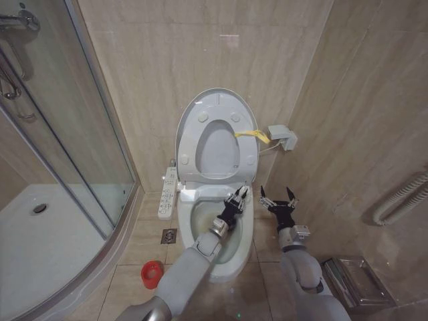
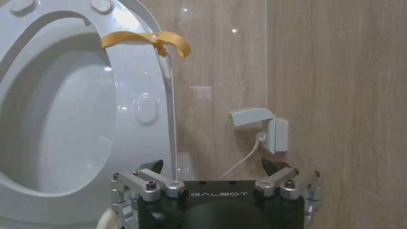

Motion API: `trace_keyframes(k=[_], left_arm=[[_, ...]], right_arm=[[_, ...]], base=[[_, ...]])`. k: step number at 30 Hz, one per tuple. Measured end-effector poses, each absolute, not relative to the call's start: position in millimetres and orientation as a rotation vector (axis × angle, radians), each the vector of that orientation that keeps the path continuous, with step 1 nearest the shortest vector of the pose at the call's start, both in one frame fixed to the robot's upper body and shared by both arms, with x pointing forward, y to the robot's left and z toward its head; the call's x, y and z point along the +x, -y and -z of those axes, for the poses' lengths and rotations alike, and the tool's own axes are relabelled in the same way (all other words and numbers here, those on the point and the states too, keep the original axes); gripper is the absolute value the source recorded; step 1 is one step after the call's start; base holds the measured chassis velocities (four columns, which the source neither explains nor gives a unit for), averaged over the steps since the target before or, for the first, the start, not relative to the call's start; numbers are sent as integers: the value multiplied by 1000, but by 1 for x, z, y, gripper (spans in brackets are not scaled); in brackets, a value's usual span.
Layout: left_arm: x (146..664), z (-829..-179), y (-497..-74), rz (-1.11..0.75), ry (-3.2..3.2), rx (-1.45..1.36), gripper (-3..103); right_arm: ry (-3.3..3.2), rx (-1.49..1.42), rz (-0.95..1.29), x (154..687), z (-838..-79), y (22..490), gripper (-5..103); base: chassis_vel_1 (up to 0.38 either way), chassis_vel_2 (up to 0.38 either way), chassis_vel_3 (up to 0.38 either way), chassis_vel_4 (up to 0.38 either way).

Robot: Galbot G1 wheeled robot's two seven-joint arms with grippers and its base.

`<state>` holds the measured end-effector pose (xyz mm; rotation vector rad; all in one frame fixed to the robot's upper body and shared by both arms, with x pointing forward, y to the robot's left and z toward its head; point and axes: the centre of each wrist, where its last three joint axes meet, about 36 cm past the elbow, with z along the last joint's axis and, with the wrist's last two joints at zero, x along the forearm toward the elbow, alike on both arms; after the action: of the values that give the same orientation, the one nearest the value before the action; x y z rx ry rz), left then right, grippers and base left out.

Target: Open the toilet lid, clean the toilet bowl with a toilet brush, close the toilet lid, and flush.

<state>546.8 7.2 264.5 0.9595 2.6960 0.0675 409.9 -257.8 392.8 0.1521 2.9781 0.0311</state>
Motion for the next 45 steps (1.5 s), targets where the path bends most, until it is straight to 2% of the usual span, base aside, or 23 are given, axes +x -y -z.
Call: trace_keyframes(k=[4,10,13,20,30,37,45], left_arm=[[550,-251,-18,-107,-2732,953,21],[550,-280,2,-58,-2659,976,21],[545,-274,3,-64,-2668,995,21],[550,-248,-16,-135,-2723,978,21],[532,-278,17,-33,-2646,1023,21],[549,-250,-17,-154,-2712,945,21],[549,-273,-1,-108,-2652,963,21]], right_arm=[[-2978,152,-31,410,-393,258,100],[-2978,152,-31,410,-393,258,100],[-2978,152,-31,410,-393,258,100],[-2978,152,-31,410,-393,258,100],[-2978,152,-31,410,-393,258,100],[-2978,152,-31,410,-393,258,100],[-2978,152,-31,410,-393,258,100]], base=[[0,0,0,0],[0,0,0,0],[0,0,0,0],[0,0,0,0],[0,0,0,0],[0,0,0,0],[0,0,0,0]])
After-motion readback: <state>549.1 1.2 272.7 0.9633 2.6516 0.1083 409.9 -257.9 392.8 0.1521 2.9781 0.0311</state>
